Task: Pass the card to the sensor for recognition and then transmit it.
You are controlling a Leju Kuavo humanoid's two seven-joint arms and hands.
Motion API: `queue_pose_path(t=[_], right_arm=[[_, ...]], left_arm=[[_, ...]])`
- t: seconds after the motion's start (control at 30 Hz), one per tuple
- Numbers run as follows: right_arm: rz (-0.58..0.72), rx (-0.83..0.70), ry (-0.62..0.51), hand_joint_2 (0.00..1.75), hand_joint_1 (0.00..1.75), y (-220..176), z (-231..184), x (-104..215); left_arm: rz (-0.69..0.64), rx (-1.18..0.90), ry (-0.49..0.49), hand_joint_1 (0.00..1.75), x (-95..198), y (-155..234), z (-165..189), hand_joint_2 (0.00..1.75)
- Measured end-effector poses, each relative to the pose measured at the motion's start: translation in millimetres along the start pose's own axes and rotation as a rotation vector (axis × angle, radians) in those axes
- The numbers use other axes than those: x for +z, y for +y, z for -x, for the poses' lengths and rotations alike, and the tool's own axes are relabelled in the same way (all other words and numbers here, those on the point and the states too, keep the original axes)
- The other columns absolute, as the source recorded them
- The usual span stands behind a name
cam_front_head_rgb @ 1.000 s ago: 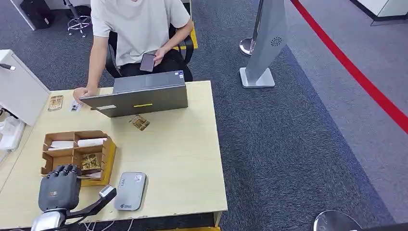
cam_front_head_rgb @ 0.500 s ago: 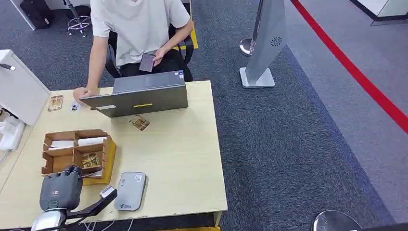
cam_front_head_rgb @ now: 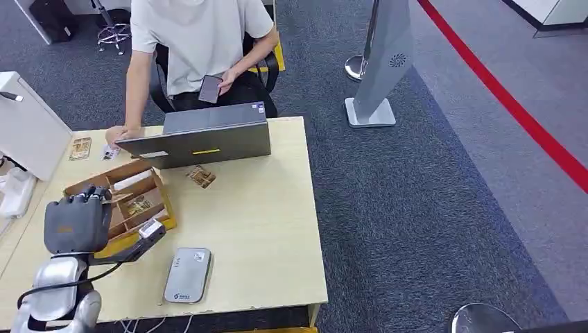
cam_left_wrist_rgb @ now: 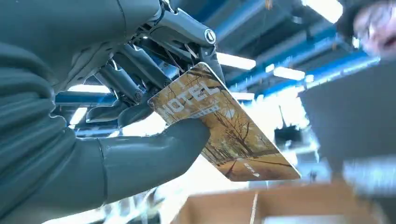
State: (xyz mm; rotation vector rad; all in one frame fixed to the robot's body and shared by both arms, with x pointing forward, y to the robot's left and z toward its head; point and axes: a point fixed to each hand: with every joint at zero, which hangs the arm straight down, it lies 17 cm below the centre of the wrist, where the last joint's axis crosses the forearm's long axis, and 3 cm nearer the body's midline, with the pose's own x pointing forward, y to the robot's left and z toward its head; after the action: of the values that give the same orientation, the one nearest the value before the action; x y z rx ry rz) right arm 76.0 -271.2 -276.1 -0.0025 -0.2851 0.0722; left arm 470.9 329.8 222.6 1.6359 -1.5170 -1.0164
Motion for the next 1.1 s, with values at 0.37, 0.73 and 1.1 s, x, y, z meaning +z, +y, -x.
queue_pose_path(t=[0.37, 0.73, 1.1], right_arm=[[-0.004, 0.012, 0.014, 1.75, 0.00, 2.0, 2.6, 0.0], [-0.010, 0.018, 0.028, 1.75, 0.00, 4.2, 5.9, 0.3], [-0.022, 0.025, 0.066, 1.75, 0.00, 10.0, 13.3, 1.1]], left_arm=[[-0.166, 0.007, -0.056, 1.75, -75.9, 72.4, -15.3, 1.75], [-0.195, 0.004, -0.077, 1.75, -86.6, 85.3, -23.3, 1.75], [-0.226, -0.016, -0.095, 0.00, -109.0, 104.9, -27.9, 1.75]])
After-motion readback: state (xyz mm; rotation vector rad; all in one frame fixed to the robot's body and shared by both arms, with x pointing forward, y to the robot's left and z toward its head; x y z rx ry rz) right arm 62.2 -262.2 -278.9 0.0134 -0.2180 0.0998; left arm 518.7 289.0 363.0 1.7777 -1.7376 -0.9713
